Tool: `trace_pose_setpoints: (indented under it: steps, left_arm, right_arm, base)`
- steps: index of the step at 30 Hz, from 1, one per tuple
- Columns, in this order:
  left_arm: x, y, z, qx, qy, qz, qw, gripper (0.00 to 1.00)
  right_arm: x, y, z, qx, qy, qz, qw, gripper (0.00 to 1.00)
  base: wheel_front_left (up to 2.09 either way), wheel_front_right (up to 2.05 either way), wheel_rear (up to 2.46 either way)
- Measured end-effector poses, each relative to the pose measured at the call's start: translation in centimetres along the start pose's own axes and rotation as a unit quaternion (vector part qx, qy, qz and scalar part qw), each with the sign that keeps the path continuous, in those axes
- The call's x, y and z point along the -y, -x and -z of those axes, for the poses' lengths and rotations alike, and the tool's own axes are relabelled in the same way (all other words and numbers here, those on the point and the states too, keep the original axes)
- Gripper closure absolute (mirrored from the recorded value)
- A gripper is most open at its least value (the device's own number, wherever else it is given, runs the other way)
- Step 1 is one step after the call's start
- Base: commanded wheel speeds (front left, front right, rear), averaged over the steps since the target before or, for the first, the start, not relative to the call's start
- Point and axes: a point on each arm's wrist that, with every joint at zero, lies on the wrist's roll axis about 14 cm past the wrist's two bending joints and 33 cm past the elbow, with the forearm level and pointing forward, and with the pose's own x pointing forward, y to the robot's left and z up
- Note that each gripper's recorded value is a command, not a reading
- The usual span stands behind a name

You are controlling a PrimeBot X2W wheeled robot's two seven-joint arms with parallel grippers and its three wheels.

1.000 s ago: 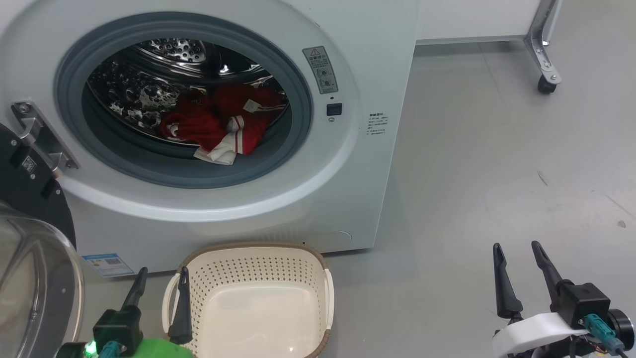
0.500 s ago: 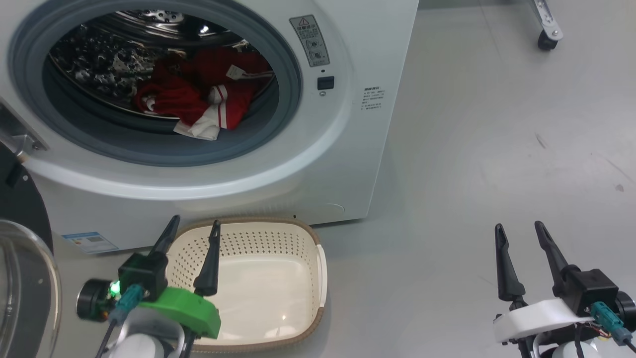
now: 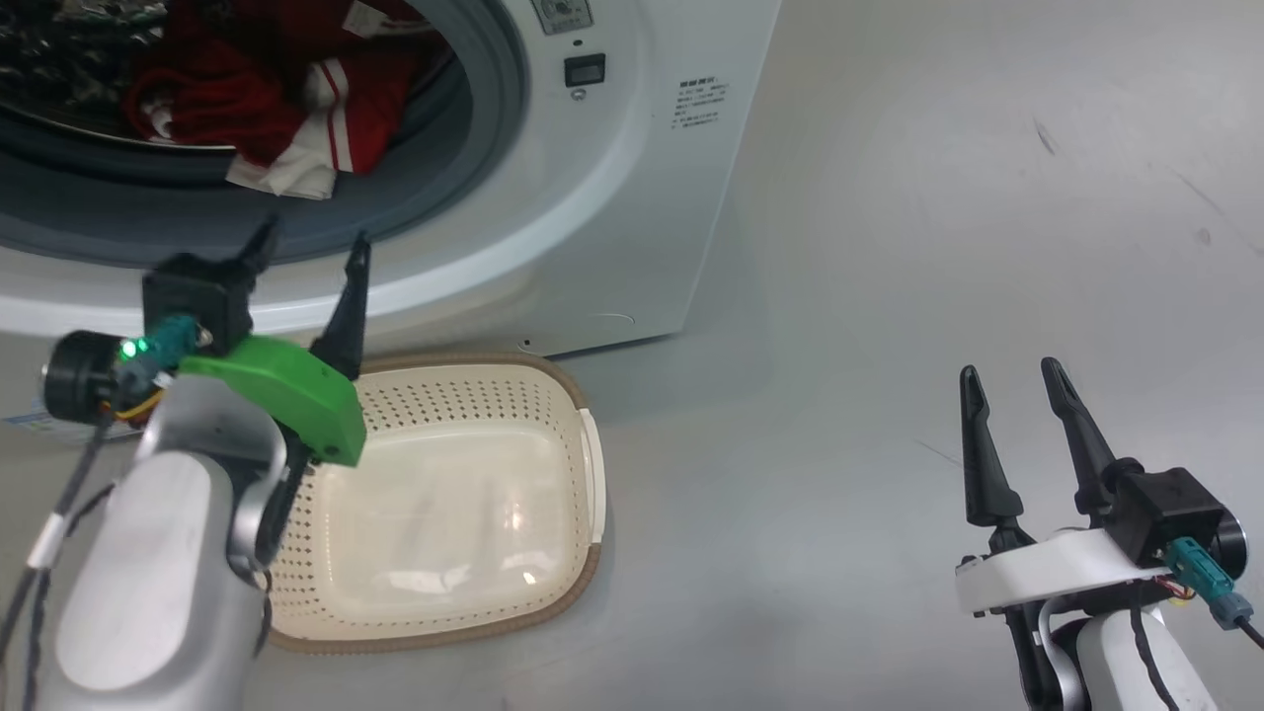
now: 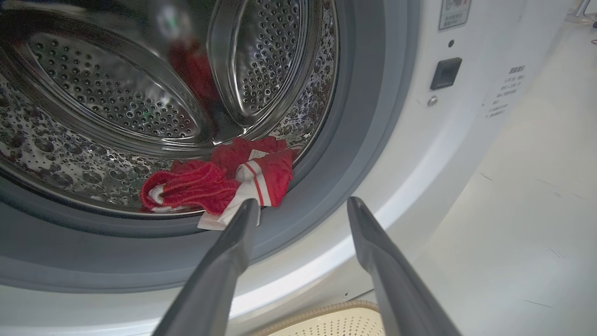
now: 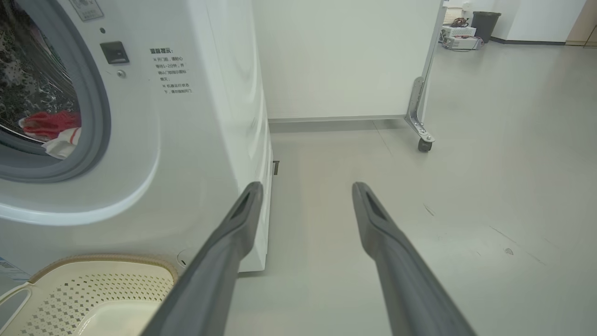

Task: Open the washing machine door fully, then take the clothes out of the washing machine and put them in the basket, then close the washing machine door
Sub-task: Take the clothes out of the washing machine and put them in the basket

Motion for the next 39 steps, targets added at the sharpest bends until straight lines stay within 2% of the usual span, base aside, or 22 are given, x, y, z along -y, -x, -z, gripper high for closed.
trace_pose_setpoints:
  steps: [10, 19, 31, 39]
  left_arm:
    - [-1.2, -7.1, 1.3, -0.081, -0.021, 0.037, 0.996, 0.00]
    - [-2.7, -11.7, 5.3, -0.175, -0.011, 0.045, 0.983, 0.00]
    - [-4.4, -15.9, 6.3, -0.227, -0.033, 0.046, 0.972, 0.00]
    - [-5.2, -17.7, 8.1, -0.280, -0.025, 0.046, 0.959, 0.00]
  right_arm:
    - [1.9, -1.7, 1.7, -0.020, -0.010, 0.030, 0.999, 0.00]
    - [4.3, -1.7, 3.7, -0.050, -0.013, 0.067, 0.996, 0.00]
    - [6.6, -1.1, 5.2, -0.076, -0.013, 0.106, 0.991, 0.00]
    - [7.4, -1.7, 5.2, -0.072, -0.030, 0.120, 0.990, 0.00]
  base:
    - [0.00, 0.00, 0.00]
    - [0.00, 0.00, 0.00]
    - [0.00, 0.00, 0.00]
    - [0.00, 0.00, 0.00]
